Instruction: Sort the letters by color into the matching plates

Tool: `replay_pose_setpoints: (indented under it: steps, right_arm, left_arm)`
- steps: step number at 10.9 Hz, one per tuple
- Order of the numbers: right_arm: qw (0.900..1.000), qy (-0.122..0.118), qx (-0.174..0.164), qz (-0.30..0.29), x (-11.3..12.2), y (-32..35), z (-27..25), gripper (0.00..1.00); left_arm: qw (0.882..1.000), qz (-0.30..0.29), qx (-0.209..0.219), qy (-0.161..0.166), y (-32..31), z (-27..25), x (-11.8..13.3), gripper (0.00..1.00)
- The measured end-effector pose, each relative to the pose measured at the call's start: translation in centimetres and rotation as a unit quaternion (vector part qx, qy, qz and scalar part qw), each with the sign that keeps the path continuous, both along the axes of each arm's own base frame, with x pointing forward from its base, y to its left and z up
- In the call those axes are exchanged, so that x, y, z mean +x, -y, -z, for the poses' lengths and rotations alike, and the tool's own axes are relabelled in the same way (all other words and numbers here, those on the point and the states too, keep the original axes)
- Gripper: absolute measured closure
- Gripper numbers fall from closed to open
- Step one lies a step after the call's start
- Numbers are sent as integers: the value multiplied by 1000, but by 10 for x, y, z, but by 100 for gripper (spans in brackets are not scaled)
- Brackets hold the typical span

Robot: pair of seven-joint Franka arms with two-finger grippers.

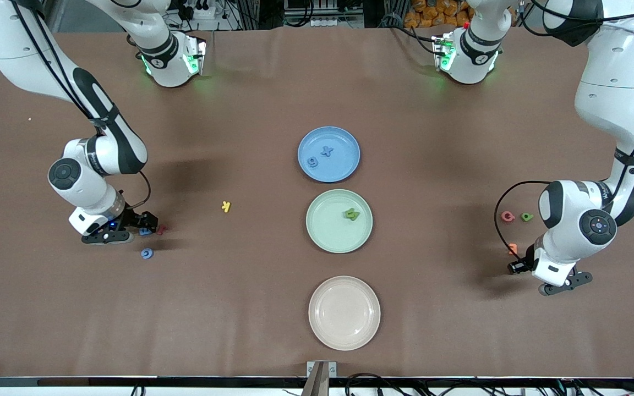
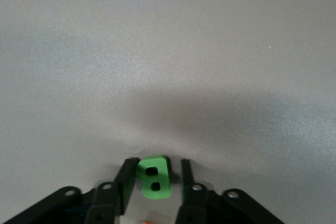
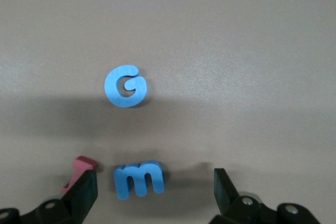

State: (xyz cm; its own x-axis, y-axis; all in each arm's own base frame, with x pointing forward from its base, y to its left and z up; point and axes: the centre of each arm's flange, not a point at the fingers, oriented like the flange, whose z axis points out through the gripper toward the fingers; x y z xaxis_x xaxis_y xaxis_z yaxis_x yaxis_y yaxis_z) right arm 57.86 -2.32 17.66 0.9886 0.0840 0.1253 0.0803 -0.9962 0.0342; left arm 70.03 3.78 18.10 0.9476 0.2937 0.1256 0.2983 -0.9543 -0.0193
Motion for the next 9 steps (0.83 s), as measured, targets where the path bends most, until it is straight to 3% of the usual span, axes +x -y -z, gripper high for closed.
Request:
replay_pose_setpoints:
  steps: [1, 3, 7, 9]
  right_arm:
    - [1000, -1, -2, -4, 0, 0, 1, 4]
    - [1000, 3, -5, -12, -1, -1, 3, 4]
    - [1000, 10, -3, -13, -5, 0, 7, 9]
    - [1000, 8, -3, -14, -6, 1, 9, 16]
  left_arm:
    - [1000, 0, 0, 0, 0, 0, 0, 59]
    - [1000, 1, 0, 0, 1, 0, 0, 72]
    - [1000, 1, -1, 4, 1, -1, 1, 72]
    - [1000, 4, -3, 10, 6, -5, 3, 72]
